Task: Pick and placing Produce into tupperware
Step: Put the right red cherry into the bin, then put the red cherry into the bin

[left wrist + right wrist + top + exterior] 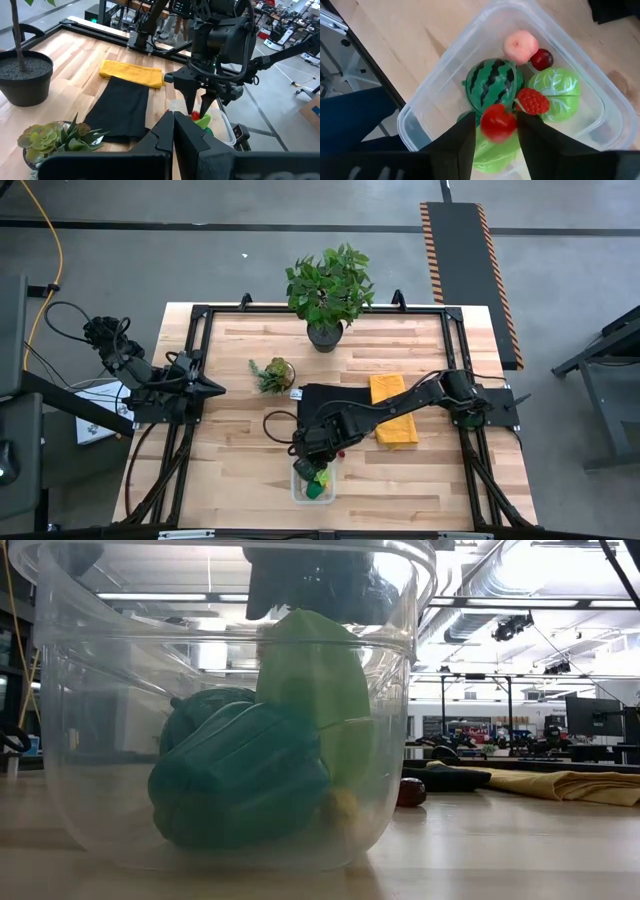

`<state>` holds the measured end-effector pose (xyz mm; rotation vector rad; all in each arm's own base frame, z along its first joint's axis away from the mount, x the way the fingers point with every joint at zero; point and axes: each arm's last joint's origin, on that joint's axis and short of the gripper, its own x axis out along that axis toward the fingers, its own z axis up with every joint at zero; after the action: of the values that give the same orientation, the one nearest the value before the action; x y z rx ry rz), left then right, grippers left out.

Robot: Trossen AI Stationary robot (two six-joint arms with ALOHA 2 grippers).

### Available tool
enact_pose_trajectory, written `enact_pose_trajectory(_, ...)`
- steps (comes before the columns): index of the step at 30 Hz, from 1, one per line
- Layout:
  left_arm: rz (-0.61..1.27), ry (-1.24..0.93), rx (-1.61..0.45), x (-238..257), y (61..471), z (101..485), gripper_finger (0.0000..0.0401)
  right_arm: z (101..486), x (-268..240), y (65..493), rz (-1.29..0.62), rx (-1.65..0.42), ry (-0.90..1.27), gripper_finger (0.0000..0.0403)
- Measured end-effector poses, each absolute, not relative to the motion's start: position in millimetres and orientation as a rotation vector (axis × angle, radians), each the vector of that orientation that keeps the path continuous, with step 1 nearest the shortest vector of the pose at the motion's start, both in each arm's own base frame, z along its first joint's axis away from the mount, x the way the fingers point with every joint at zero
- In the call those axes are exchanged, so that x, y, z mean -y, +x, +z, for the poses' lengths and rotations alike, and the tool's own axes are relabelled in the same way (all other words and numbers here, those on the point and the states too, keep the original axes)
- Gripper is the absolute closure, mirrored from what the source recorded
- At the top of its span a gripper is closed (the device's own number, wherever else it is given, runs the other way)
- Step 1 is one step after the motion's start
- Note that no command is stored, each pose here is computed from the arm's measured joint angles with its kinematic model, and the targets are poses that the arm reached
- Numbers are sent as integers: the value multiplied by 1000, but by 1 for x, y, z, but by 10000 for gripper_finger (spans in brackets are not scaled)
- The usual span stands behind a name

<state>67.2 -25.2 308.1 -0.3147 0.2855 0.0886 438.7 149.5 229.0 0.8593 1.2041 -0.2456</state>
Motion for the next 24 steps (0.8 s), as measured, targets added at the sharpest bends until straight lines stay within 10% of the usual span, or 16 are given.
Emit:
enact_pose_trajectory(11,88,-315,-285,25,67,308,400,238,-152,447,-188,-1107,863,254)
enact_pose_trajectory(24,89,-315,-286,25,67,308,400,346,-142,441,-231,-794,545,254)
